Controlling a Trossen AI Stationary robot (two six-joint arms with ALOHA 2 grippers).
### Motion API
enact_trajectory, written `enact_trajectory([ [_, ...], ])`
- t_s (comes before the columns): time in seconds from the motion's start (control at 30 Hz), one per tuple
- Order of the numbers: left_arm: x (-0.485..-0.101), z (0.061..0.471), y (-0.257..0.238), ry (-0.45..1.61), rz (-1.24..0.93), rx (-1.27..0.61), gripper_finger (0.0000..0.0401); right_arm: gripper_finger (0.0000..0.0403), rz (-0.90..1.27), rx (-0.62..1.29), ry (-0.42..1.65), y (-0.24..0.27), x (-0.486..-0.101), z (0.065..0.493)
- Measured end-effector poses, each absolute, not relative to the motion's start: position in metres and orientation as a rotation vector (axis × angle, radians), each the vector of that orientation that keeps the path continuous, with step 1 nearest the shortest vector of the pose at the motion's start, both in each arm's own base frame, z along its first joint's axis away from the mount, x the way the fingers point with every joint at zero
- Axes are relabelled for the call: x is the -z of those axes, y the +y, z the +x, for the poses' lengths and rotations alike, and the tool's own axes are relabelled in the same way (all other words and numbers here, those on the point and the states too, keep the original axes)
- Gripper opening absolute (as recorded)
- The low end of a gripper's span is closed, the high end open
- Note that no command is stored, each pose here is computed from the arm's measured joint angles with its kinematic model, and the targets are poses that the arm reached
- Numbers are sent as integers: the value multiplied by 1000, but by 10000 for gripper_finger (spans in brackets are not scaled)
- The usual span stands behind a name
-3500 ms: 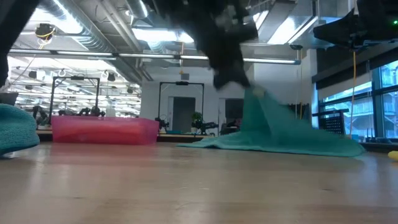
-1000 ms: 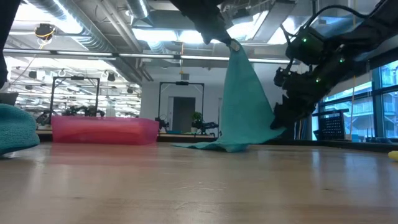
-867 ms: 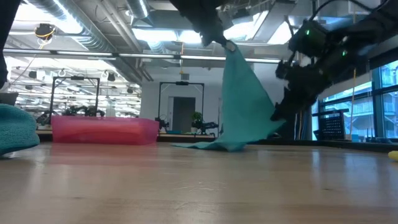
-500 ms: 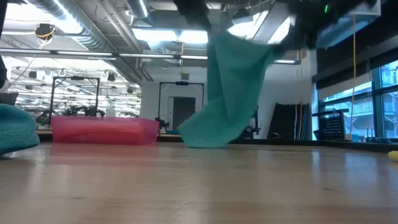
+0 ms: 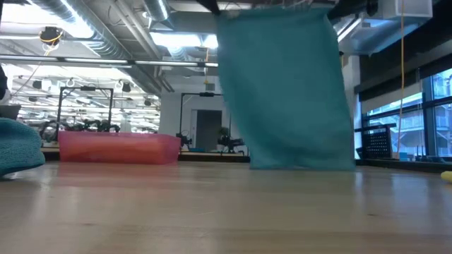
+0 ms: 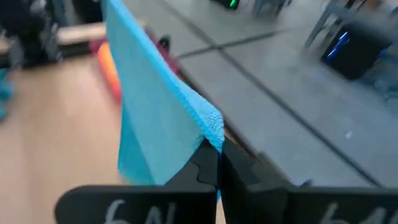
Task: Roll microfiber towels into tight, uniform cylinder then place into a basket
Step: Fold the right blue microfiber towel
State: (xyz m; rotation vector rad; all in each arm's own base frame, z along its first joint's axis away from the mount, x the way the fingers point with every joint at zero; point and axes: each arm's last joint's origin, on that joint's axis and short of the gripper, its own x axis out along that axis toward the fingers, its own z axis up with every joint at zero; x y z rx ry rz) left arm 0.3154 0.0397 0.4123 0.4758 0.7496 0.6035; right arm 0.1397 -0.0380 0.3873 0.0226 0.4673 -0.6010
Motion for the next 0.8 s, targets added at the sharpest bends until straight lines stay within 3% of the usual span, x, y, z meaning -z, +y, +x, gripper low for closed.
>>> enact_trajectory([
  [0.37,-399,309,-22,807,497,-445,0,1,101,353,605,11,-324,162],
  [0.6,-410,310,-30,742,677,-559,0,0,24,406,462,18,-360,153],
  [0.8,-412,312,26,803,661,-561,0,0,-77,542,360,4,-402,143],
])
